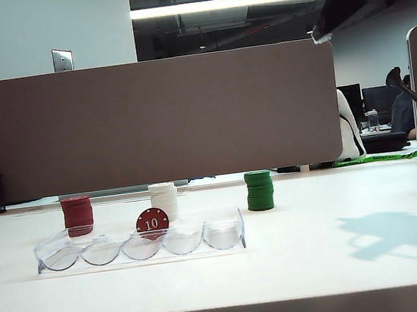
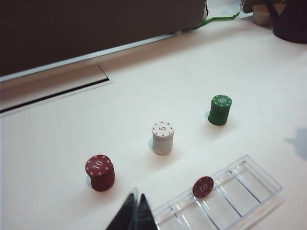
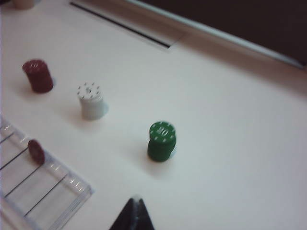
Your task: Pick up the chip in the box and place it on the pile of chips with the same color.
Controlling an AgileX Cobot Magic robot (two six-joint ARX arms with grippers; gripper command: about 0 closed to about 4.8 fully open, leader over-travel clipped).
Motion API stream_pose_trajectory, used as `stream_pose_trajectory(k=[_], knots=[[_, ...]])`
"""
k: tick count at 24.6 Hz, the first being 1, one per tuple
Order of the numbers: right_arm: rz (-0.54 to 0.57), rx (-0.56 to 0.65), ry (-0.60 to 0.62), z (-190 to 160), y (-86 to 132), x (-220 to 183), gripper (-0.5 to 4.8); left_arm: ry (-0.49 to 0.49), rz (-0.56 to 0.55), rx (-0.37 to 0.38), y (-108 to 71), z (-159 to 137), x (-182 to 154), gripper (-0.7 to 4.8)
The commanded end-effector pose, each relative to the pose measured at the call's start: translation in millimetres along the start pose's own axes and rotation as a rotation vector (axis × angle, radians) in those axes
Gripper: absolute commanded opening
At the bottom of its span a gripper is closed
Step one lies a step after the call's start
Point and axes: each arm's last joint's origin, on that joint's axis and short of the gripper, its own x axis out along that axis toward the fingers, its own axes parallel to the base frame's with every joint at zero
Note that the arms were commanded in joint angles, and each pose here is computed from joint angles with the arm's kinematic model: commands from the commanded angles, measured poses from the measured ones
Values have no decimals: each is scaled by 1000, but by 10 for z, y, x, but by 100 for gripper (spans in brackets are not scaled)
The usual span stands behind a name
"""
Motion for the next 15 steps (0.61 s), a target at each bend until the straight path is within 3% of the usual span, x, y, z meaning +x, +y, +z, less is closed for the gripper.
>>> stream_pose_trajectory(k=[1,6,10,15], knots=[[-11,-4,-64,75,-10,-12,-6,24,-14,-14,-11,-16,-8,-5],[-11,-1,-61,68,-9,-8,-6,45,-32,-24,-20,-40,-8,-6],[-34,164,-56,62,-21,-8,-6,24,-134,34,-50,-40,-10,-6],[-20,232,0,7,-10,-7,-6,33,-132,52,-51,-50,-11,-6]])
